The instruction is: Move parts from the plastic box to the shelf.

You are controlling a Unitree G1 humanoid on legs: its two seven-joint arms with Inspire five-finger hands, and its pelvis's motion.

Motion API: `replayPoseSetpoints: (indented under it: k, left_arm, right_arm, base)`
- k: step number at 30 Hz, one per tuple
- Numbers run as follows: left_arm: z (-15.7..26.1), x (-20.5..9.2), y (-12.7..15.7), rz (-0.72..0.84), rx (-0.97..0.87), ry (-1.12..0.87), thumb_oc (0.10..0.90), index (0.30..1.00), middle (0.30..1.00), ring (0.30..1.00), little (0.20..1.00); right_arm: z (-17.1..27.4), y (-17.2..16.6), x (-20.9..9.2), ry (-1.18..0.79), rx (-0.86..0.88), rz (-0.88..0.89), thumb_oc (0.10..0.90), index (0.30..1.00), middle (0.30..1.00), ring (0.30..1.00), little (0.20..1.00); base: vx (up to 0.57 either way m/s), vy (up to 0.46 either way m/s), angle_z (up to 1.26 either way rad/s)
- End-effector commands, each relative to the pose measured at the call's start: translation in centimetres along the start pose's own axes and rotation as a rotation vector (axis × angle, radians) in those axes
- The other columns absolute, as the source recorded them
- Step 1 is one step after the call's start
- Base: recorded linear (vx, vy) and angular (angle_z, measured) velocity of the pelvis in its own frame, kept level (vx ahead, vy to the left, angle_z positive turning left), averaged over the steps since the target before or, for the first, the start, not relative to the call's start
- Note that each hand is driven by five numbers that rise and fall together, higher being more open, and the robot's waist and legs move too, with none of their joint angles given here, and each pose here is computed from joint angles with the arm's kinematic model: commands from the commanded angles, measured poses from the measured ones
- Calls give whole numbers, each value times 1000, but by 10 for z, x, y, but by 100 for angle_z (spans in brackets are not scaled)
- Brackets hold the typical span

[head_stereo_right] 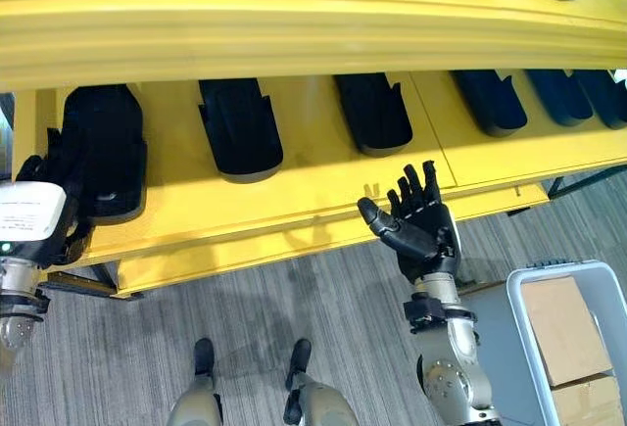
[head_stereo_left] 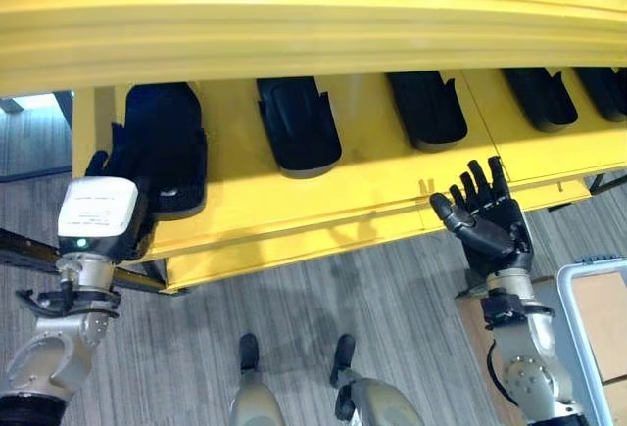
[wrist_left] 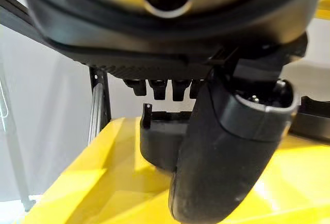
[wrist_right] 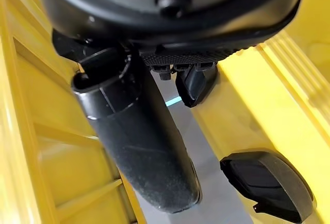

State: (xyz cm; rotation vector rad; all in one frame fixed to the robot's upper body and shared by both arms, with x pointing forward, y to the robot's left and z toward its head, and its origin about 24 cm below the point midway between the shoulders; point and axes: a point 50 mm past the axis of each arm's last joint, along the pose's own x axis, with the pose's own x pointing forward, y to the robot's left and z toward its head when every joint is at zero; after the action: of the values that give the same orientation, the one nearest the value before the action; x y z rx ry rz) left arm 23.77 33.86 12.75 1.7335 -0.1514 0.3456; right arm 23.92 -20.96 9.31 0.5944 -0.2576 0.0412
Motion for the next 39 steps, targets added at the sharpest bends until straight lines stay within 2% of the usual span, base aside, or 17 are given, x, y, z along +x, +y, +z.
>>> replayPoseSetpoints:
  k: [1,19,26,31,35,37,39]
  left_arm:
    - [-20,20,34,148,71,46,900,1000,1000,1000,1000]
    - [-18,17,37,156,37,40,900,1000,1000,1000,1000]
    - [-20,-14,31,80,7,15,900,1000,1000,1000,1000]
    - [-13,-45,39,98,-134,7,900,1000,1000,1000,1000]
    - [-5,-51,48,146,-226,-1,900,1000,1000,1000,1000]
    - [2,-56,49,162,-307,-3,900,1000,1000,1000,1000]
    - [18,-62,50,167,-477,-34,900,1000,1000,1000,1000]
  right_arm:
    - [42,20,6,-238,2,106,900,1000,1000,1000,1000]
    - [43,20,7,-241,-7,103,900,1000,1000,1000,1000]
    - [45,15,5,-250,-19,83,900,1000,1000,1000,1000]
    - [48,9,-1,-262,-40,46,900,1000,1000,1000,1000]
    - [51,7,-3,-270,-51,38,900,1000,1000,1000,1000]
    - [51,6,-5,-272,-56,28,900,1000,1000,1000,1000]
    - [51,4,-7,-264,-70,20,900,1000,1000,1000,1000]
  base:
    - [0,0,0]
    - [0,0,0]
    - [9,10,3]
    - [17,34,17]
    - [11,20,9]
    - [10,15,11]
    - [12,16,11]
